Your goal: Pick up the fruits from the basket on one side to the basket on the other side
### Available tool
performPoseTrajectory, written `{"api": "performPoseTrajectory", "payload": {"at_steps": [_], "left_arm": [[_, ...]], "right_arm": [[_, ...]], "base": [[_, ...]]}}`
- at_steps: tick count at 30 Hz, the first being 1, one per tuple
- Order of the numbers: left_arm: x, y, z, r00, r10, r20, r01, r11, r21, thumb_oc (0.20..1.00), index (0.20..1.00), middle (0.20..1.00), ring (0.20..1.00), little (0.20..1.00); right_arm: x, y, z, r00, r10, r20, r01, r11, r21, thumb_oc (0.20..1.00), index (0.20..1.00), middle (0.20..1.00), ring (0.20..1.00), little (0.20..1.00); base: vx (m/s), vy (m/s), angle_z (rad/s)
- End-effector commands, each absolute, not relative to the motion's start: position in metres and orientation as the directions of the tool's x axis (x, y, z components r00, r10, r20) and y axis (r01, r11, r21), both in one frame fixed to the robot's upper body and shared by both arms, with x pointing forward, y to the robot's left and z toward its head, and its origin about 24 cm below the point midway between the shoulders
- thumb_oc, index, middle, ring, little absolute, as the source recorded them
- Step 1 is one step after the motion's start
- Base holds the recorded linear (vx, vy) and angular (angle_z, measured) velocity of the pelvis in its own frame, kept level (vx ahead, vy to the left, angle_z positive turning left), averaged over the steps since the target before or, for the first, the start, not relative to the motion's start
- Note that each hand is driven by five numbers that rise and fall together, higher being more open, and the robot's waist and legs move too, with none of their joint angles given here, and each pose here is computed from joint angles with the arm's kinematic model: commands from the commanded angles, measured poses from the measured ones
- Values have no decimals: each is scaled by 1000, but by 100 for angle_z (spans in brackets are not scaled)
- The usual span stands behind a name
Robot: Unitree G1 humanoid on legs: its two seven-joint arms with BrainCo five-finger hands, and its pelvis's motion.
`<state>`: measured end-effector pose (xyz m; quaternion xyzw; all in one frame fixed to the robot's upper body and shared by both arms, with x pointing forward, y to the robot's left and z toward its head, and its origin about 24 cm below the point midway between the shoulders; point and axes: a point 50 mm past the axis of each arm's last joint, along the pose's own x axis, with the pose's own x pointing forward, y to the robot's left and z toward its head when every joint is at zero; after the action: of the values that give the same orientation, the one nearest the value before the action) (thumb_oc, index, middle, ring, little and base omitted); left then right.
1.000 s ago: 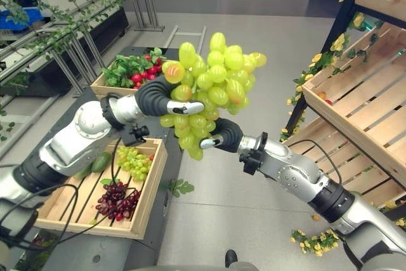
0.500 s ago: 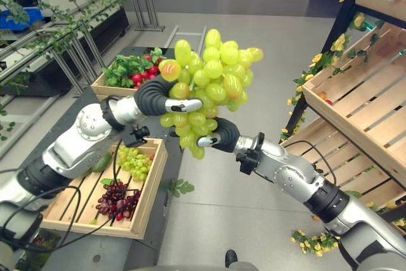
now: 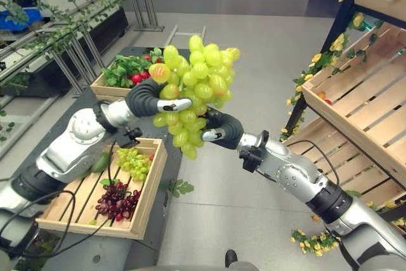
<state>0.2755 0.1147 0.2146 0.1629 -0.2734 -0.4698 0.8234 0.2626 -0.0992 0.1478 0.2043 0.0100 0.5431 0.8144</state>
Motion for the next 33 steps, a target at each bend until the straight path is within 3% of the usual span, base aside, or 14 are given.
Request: {"api": "performPoseTrajectory", "payload": {"at_steps": [1, 14, 26, 33], "left_arm": [[283, 132, 243, 429, -809, 402, 571, 587, 573, 200, 200, 200, 200, 200], [280, 125, 245, 399, -815, 420, 583, 579, 569, 200, 200, 200, 200, 200], [265, 93, 254, 226, -872, 433, 695, 456, 556, 200, 200, 200, 200, 200], [265, 87, 254, 207, -872, 444, 721, 443, 533, 200, 200, 200, 200, 200]], "right_arm": [[253, -97, 182, 329, 867, 374, -931, 231, 284, 1000, 1000, 1000, 1000, 1000], [252, -92, 181, 314, 874, 371, -932, 209, 296, 1000, 1000, 1000, 1000, 1000], [252, -87, 182, 287, 888, 359, -939, 188, 287, 1000, 1000, 1000, 1000, 1000], [252, -84, 181, 282, 889, 360, -938, 177, 297, 1000, 1000, 1000, 1000, 1000]], "base": [[0, 0, 0], [0, 0, 0], [0, 0, 0], [0, 0, 0]]}}
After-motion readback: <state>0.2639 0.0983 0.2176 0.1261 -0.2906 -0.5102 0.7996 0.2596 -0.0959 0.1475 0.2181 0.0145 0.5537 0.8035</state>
